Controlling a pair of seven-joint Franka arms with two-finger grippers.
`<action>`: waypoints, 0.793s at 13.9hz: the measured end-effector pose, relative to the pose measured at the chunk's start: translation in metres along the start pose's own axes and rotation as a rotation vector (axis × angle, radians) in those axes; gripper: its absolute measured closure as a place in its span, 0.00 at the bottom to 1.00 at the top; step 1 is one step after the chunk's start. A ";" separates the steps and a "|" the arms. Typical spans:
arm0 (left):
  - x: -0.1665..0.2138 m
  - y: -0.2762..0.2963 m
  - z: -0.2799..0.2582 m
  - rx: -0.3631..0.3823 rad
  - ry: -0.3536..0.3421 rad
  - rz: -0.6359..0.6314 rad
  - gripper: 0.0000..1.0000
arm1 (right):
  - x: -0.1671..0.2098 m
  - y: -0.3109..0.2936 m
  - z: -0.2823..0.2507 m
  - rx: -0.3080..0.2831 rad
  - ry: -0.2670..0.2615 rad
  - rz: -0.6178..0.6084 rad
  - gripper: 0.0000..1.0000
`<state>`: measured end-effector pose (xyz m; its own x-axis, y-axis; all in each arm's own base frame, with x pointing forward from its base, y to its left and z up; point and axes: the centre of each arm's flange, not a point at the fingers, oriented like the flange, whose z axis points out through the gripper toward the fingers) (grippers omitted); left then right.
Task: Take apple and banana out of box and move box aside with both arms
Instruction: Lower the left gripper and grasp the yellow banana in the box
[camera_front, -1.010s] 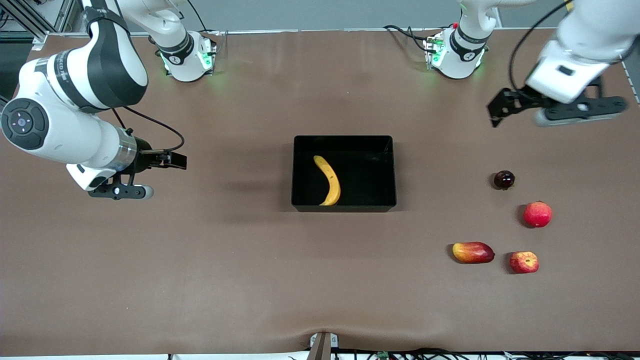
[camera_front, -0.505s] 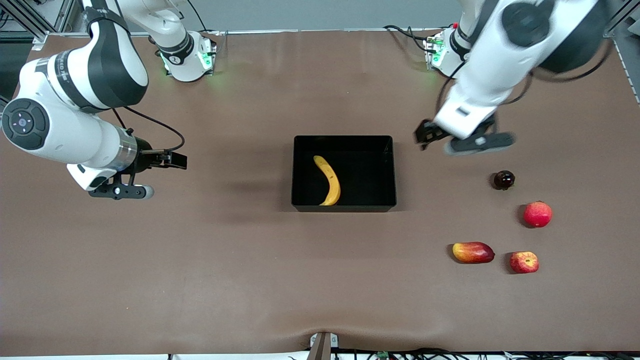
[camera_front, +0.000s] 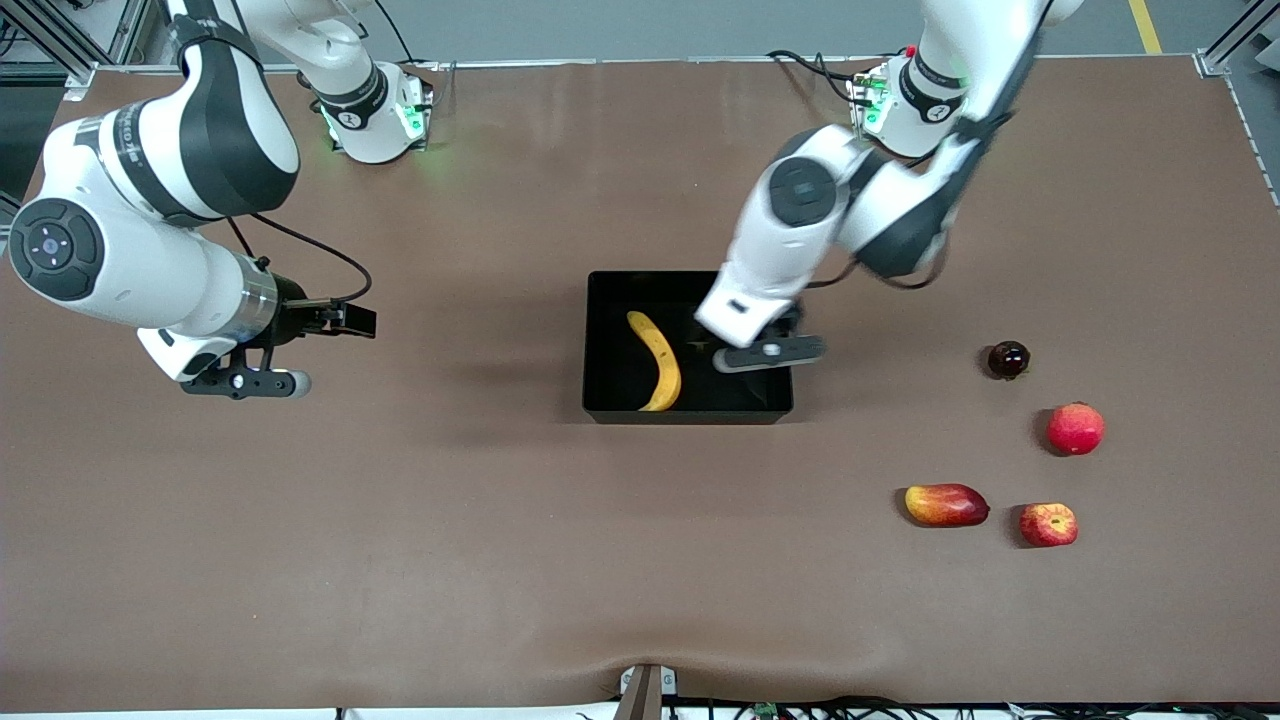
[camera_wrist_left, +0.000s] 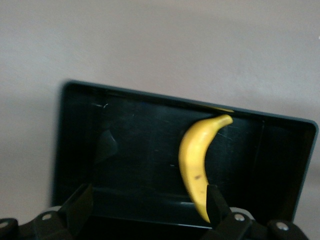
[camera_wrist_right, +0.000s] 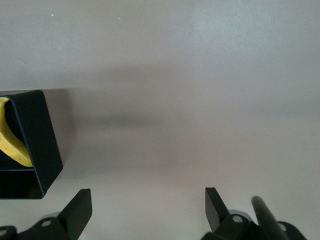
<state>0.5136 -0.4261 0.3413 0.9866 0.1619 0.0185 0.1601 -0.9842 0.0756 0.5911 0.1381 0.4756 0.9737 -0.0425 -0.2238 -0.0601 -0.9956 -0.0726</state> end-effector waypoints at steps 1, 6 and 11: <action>-0.005 0.016 0.015 0.011 0.003 0.007 0.00 | 0.000 0.000 0.002 0.000 0.000 0.000 0.00; -0.025 0.055 0.099 0.043 -0.056 0.032 0.00 | 0.000 -0.003 0.005 -0.001 -0.001 -0.004 0.00; -0.029 0.059 0.152 -0.006 -0.064 0.030 0.00 | 0.000 -0.003 0.006 -0.001 -0.002 -0.005 0.00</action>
<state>0.4990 -0.5002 0.1934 0.9910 0.1270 -0.0431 0.1302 -0.9881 0.0815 0.5897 0.1417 0.4705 0.9736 -0.0374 -0.2252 -0.0550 -0.9959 -0.0724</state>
